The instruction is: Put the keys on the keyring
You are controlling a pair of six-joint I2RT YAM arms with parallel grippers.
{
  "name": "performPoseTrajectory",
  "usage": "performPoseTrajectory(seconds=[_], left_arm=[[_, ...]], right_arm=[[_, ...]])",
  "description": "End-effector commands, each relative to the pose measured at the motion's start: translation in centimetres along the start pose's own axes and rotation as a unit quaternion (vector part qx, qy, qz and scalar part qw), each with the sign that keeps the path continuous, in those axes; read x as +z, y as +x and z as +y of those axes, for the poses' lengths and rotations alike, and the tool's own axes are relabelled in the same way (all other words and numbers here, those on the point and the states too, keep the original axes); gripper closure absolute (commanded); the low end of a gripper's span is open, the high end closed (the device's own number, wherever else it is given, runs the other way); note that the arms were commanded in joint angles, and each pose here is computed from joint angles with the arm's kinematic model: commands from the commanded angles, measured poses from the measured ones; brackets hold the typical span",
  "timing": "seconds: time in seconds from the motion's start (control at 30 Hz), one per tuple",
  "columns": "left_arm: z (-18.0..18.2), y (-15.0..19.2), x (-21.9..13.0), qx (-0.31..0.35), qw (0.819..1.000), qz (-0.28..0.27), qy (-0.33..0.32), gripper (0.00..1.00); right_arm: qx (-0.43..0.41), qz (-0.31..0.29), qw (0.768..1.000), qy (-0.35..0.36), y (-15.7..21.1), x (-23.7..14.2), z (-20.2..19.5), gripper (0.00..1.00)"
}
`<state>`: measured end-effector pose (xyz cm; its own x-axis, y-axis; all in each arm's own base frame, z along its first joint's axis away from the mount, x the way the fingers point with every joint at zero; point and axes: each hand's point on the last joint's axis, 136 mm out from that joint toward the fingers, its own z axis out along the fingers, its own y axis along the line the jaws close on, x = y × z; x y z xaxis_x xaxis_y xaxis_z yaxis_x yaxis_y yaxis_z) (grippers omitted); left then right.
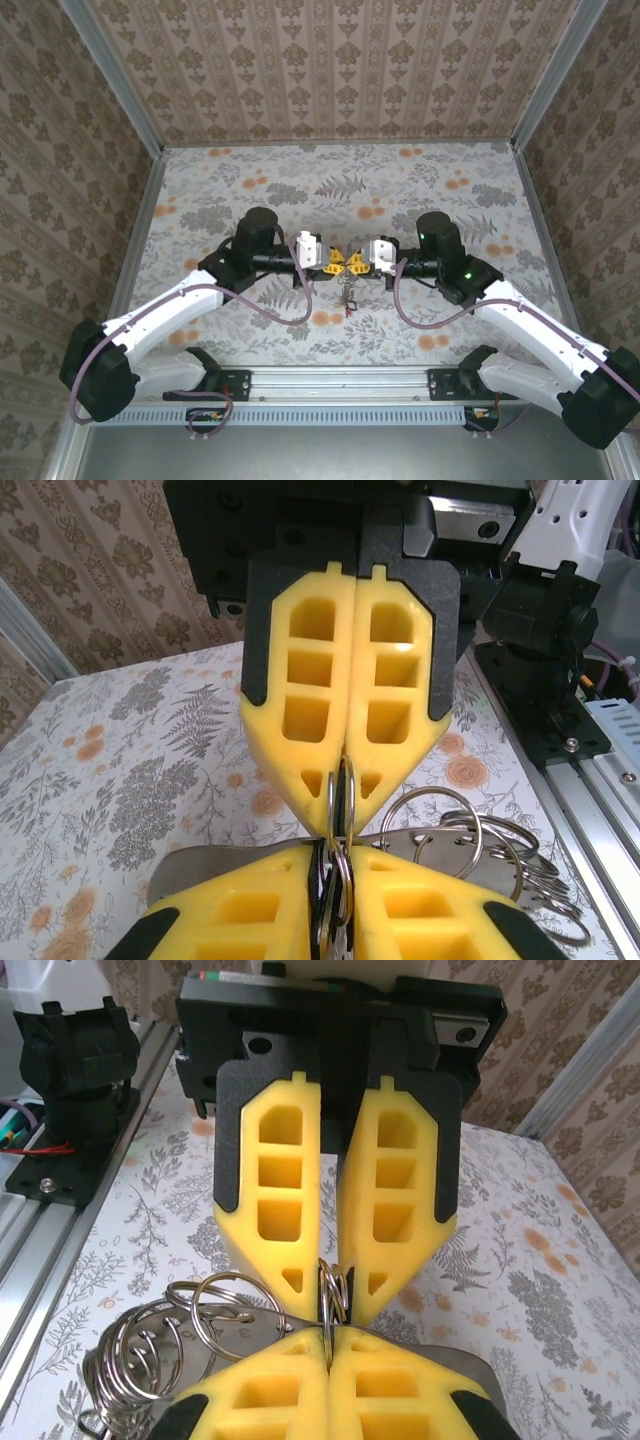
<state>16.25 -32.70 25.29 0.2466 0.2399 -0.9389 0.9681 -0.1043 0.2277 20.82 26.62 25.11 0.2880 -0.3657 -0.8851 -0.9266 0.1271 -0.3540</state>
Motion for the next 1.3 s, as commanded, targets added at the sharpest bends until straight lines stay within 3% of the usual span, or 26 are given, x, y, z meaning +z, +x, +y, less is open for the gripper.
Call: performPoseTrajectory(seconds=[0.0, 0.17, 0.43, 0.53, 0.63, 0.7, 0.87, 1.27], left_arm=[[-0.1, -3.2, -0.6, 0.026, 0.999, -0.038, 0.010, 0.84], [-0.1, -3.7, -0.7, 0.024, 0.999, -0.042, 0.010, 0.80], [-0.8, -3.6, -0.8, 0.024, 0.999, -0.037, 0.027, 1.00], [-0.9, -3.5, -0.9, 0.027, 0.999, -0.026, 0.030, 1.00], [-1.0, -2.9, -1.0, 0.024, 0.999, 0.002, 0.030, 1.00], [-1.0, -2.5, -1.0, 0.024, 0.999, 0.023, 0.030, 1.00], [-0.8, -1.9, -1.0, 0.025, 0.998, 0.052, 0.025, 1.00], [-0.2, -1.7, -0.3, 0.005, 0.998, 0.059, 0.026, 1.00]], right_arm=[[-0.020, -0.013, 0.999, 0.029, -1.1, -0.3, -0.7, 1.00], [-0.015, -0.015, 0.999, 0.040, -1.3, -0.3, -1.0, 1.00], [-0.009, -0.025, 0.998, 0.054, -1.9, -0.5, -1.3, 1.00], [0.000, -0.020, 0.998, 0.062, -1.7, -0.7, -1.4, 1.00], [0.001, 0.005, 0.998, 0.064, -1.0, -1.1, -1.2, 0.76], [-0.003, 0.031, 0.998, 0.056, -0.3, -1.3, -0.8, 0.70], [-0.004, 0.077, 0.996, 0.040, 0.6, -1.6, -0.4, 0.66], [0.021, 0.062, 0.998, -0.020, -1.4, -0.3, 0.6, 0.67]])
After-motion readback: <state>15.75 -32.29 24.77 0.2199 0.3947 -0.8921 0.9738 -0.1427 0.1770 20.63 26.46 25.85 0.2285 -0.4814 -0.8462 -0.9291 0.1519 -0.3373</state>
